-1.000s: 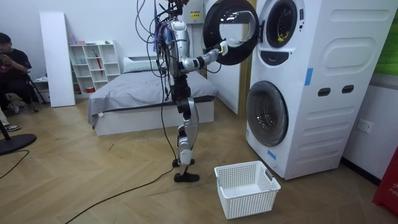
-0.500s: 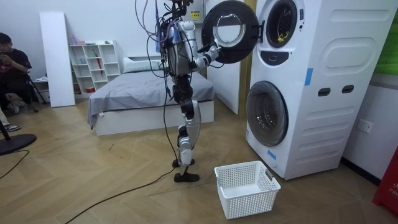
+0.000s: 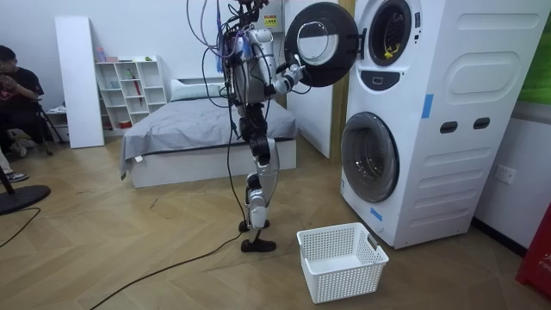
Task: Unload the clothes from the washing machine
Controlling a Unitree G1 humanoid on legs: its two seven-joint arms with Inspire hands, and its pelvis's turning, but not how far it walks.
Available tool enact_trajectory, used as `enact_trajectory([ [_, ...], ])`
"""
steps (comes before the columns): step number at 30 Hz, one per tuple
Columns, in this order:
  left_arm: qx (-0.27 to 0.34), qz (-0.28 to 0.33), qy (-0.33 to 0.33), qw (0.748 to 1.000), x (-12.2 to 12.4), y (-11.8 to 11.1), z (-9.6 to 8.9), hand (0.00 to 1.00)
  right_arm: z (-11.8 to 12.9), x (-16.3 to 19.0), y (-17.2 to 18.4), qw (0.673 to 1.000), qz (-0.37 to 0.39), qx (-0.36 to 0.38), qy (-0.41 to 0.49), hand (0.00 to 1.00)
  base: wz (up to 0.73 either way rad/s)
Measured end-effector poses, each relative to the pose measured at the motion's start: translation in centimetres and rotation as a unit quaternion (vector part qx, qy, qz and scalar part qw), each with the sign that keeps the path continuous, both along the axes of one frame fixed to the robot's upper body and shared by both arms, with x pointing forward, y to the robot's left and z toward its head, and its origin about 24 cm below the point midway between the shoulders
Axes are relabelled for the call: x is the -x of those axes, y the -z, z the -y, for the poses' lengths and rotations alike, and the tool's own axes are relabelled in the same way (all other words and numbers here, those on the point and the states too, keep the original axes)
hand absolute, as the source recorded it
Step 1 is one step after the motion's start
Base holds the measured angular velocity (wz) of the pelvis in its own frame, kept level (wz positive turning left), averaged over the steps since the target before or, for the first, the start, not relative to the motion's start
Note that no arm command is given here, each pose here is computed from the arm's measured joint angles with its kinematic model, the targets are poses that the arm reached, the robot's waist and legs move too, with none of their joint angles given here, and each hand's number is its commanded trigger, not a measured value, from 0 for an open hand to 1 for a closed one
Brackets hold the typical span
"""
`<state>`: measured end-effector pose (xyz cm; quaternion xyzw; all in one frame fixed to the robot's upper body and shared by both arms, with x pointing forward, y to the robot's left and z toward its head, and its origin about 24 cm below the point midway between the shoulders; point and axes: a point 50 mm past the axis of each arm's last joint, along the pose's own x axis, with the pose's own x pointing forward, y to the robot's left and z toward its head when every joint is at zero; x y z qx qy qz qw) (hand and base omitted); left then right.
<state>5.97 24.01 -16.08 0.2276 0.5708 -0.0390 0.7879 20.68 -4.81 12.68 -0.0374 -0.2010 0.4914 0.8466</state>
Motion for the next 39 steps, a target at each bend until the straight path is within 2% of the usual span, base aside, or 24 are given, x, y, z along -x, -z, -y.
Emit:
enact_trajectory([
  [5,0.000,-0.002,-0.004,1.000,0.1,0.1,0.3,0.00,0.3,-0.2,0.0,1.000,0.003,0.004,0.018,0.00,0.01],
  [8,-0.002,-0.010,-0.010,1.000,0.8,0.2,0.2,0.00,1.5,-0.8,0.2,0.997,0.021,0.031,0.072,0.00,0.05],
  [13,-0.016,-0.028,-0.039,0.999,2.7,0.3,-0.1,0.00,6.5,-2.6,0.7,0.965,0.034,0.063,0.254,0.00,-0.10],
  [19,-0.018,-0.033,-0.070,0.997,3.5,0.3,-0.5,0.00,11.1,-4.0,-0.1,0.913,0.057,0.056,0.400,0.00,-0.02],
  [22,-0.019,-0.031,-0.079,0.996,3.4,0.2,-0.6,0.00,12.6,-4.6,-0.6,0.886,0.076,0.064,0.453,0.00,-0.01],
  [32,-0.023,-0.035,-0.119,0.992,3.6,0.2,-1.0,0.00,13.8,-6.5,-4.6,0.849,0.138,0.014,0.510,0.00,0.00],
  [39,-0.032,-0.046,-0.105,0.993,3.7,0.2,-1.0,0.00,13.6,-7.9,-6.0,0.840,0.158,0.014,0.519,0.00,0.03],
])
